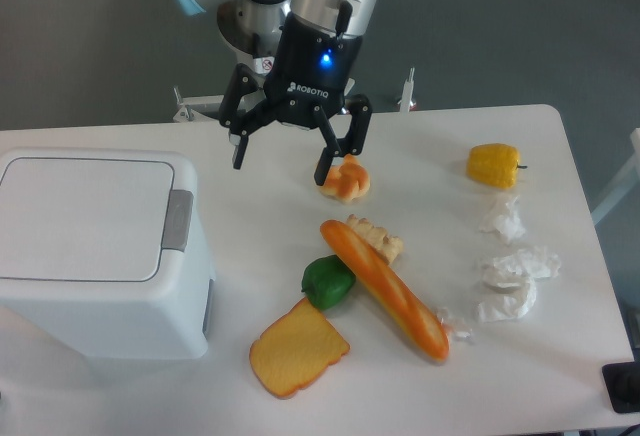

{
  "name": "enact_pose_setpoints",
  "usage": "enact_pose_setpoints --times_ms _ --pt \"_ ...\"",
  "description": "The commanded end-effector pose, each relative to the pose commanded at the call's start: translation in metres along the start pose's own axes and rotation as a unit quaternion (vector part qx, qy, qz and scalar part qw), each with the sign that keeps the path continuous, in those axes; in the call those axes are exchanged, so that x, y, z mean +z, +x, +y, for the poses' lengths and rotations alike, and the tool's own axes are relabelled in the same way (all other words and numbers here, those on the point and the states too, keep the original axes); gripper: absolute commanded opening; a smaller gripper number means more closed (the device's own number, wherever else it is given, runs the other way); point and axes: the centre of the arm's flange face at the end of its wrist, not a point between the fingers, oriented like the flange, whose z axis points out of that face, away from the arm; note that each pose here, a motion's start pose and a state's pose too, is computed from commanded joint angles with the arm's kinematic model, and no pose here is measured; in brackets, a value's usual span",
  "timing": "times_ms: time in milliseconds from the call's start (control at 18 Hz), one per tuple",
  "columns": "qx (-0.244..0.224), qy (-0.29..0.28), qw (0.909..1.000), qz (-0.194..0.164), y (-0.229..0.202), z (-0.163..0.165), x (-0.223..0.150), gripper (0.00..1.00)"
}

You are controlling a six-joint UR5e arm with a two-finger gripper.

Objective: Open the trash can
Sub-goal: 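Move the open gripper toward the white trash can lid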

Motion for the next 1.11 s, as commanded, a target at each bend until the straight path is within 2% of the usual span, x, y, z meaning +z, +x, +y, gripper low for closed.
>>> enact_pose_setpoints --times_ms 222,444,722,1111 --pt "-0.001 0.004 0.9998 0.02 0.001 -0.003 0.008 1.0" --pt "-0.003 -0.001 0.9998 0.022 -0.002 -0.001 0.014 1.0" --pt "0.019 0.005 0.9996 0.02 0.006 -0.004 0.021 1.0" --pt "0.028 0.001 0.9994 0.021 0.006 -0.003 0.03 1.0"
